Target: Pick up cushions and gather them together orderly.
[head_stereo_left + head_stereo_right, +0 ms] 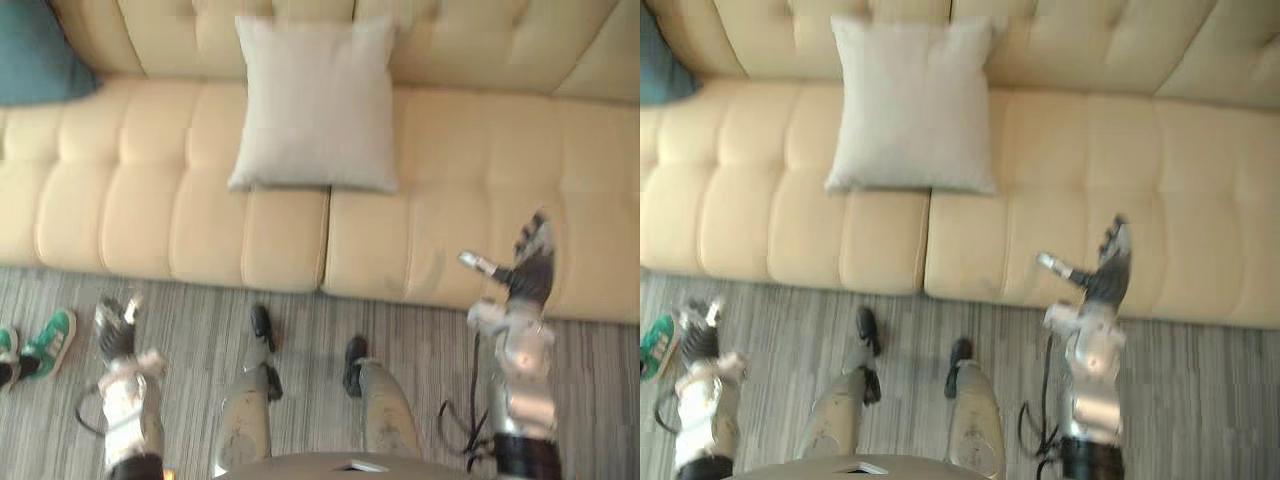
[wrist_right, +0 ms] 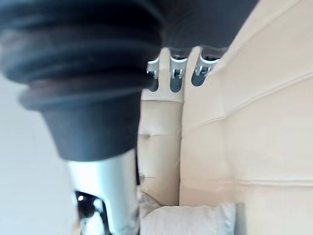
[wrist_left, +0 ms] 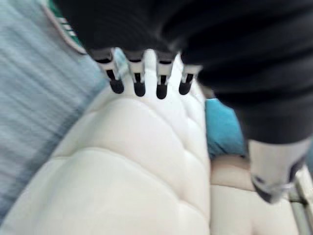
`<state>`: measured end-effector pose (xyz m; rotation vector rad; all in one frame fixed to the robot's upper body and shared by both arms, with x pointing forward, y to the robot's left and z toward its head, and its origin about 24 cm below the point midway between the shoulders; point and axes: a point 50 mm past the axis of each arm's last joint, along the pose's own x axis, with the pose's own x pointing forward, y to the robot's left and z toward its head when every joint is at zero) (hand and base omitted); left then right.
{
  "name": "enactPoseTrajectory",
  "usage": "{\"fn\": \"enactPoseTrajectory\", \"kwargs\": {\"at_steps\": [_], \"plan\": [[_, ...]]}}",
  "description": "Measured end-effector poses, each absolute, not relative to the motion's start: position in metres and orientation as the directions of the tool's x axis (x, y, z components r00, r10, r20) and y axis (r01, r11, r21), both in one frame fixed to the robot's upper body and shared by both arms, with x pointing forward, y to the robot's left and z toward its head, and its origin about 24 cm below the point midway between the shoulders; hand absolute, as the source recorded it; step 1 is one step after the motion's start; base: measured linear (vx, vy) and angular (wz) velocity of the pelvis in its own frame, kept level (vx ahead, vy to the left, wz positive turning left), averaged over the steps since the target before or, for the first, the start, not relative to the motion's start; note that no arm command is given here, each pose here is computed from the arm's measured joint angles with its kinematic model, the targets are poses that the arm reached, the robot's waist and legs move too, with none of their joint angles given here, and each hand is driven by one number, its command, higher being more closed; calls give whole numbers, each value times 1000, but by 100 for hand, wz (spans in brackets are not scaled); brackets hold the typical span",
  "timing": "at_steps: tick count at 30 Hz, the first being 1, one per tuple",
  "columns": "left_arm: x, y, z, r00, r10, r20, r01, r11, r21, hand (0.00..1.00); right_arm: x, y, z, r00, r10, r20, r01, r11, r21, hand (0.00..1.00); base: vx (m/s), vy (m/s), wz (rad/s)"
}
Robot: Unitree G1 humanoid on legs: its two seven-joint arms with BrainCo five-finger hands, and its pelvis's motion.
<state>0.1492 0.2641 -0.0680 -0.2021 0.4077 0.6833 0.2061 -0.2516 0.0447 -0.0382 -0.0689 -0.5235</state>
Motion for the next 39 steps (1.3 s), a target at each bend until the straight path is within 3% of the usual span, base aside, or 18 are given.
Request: {"fn": "enactPoseTrajectory", "kwargs": {"at_steps": [5, 7, 9, 15, 20, 27, 35, 39], "plan": [[98, 227, -131, 530, 436, -728, -614, 789, 26, 0, 181, -229, -36, 853, -448, -268, 433, 894, -117, 0, 86, -11, -29], [88, 218, -141, 484, 407, -775, -595, 802, 50, 0, 171, -221, -59, 829, -422, -367, 394, 906, -153, 0, 37, 14, -24], [72, 210, -152, 420, 369, -829, -586, 808, 63, 0, 154, -212, -88, 768, -397, -502, 362, 916, -171, 0, 44, 16, -35], [70, 207, -158, 386, 336, -859, -526, 845, 94, 0, 113, -203, -138, 566, -330, -755, 305, 935, -180, 0, 26, 20, -15], [72, 209, -159, 382, 335, -861, -505, 856, 109, 0, 101, -206, -147, 490, -337, -804, 314, 929, -198, 0, 18, 35, -11], [94, 211, -155, 419, 348, -839, -500, 860, 107, 0, 133, -196, -139, 561, -310, -768, 303, 940, -158, 0, -60, 55, -23], [79, 232, -152, 358, 437, -825, -553, 811, 190, 0, 136, -182, -142, 565, -268, -780, 250, 957, -148, 0, -74, -83, 16], [84, 216, -155, 359, 407, -840, -571, 808, 147, 0, 152, -188, -135, 597, -280, -751, 238, 957, -167, 0, -237, -218, -30]]}}
